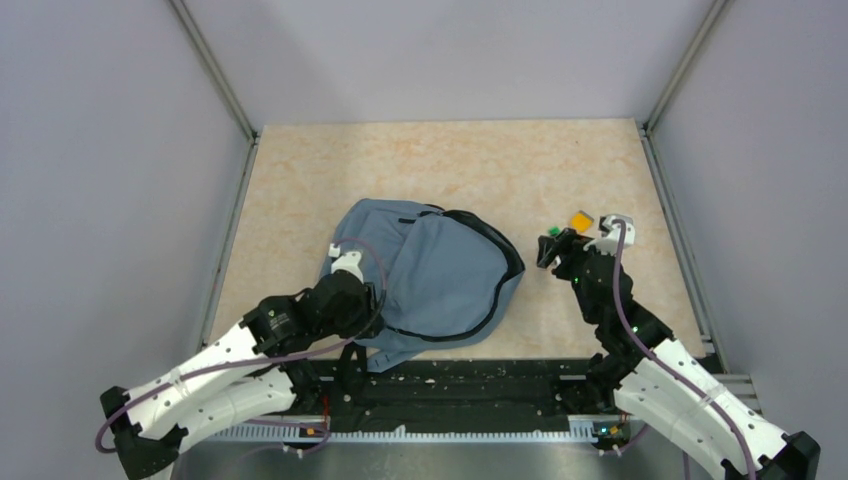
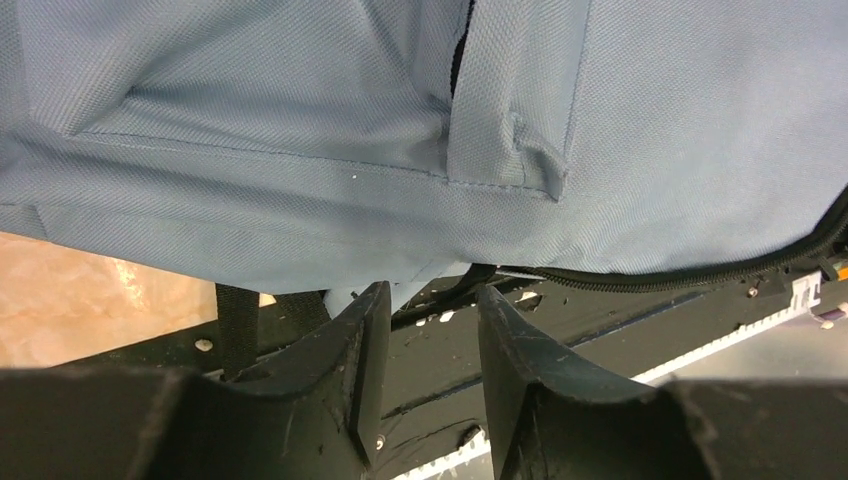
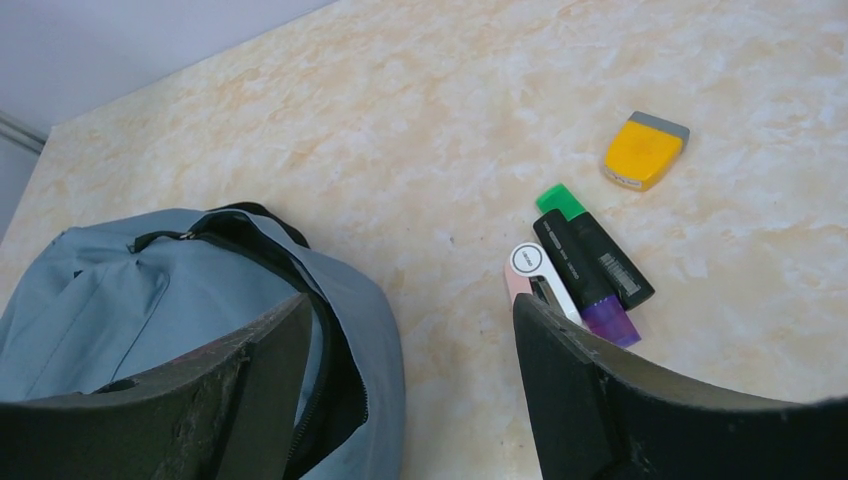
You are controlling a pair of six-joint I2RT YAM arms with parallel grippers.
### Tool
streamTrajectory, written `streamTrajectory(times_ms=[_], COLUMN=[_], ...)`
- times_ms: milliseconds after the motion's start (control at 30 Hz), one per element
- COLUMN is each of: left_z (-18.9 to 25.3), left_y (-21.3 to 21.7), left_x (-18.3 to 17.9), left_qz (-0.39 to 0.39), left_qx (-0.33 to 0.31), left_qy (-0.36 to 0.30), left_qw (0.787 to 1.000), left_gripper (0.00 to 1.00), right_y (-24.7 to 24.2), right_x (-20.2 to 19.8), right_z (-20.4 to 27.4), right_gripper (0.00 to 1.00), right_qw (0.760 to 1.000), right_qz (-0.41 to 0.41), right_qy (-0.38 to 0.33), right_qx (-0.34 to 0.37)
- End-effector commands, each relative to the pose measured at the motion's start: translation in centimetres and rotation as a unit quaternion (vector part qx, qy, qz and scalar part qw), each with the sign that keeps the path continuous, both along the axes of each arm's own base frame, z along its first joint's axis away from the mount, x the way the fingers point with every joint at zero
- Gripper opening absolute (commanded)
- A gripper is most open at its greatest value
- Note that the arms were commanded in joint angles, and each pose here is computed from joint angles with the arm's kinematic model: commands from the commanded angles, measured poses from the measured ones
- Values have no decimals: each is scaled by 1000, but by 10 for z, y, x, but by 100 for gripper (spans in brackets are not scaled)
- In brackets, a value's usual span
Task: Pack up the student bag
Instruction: Zip the student bag at the center of the board.
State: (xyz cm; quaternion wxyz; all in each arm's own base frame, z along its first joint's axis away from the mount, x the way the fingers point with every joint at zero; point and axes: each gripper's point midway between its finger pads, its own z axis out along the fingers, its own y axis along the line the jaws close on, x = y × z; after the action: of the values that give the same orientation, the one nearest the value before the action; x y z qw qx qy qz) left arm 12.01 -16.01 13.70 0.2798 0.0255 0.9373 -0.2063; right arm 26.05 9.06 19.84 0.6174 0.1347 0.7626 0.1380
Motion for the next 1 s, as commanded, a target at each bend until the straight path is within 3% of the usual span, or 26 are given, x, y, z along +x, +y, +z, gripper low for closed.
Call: streamTrajectory(times_ms=[0, 100, 200, 333, 533, 633, 833, 967], left_z=[-2, 2, 2, 4, 30, 45, 52, 53], left_y=[-7, -15, -19, -23, -49, -73, -82, -92], left_x=[10, 13, 13, 12, 7, -6, -6, -1], left_qz=[2, -7, -11, -25, -97, -176, -227, -240], left_qx=[-2, -16, -26, -36, -103, -148, -115, -115], left_qy=[-12, -20, -24, -30, -64, -66, -61, -67], left_qw=[1000, 1000, 999, 999, 988, 971, 965, 962], left_gripper=[42, 41, 33, 1, 0, 0, 0, 0], right_y=[2, 2, 3, 0, 3, 8, 39, 65], right_x=[2, 2, 2, 1, 0, 0, -17, -38], right_z=[11, 10, 8, 4, 2, -1, -26, -53], right_gripper=[72, 72, 72, 71, 71, 71, 79, 83], right_qw=[1000, 1000, 1000, 1000, 1000, 1000, 991, 974], right_qz=[0, 2, 3, -2, 3, 18, 122, 189], right_qy=[-15, -13, -10, -3, -1, 2, 60, 119], right_qx=[17, 16, 14, 10, 15, 12, 0, 40])
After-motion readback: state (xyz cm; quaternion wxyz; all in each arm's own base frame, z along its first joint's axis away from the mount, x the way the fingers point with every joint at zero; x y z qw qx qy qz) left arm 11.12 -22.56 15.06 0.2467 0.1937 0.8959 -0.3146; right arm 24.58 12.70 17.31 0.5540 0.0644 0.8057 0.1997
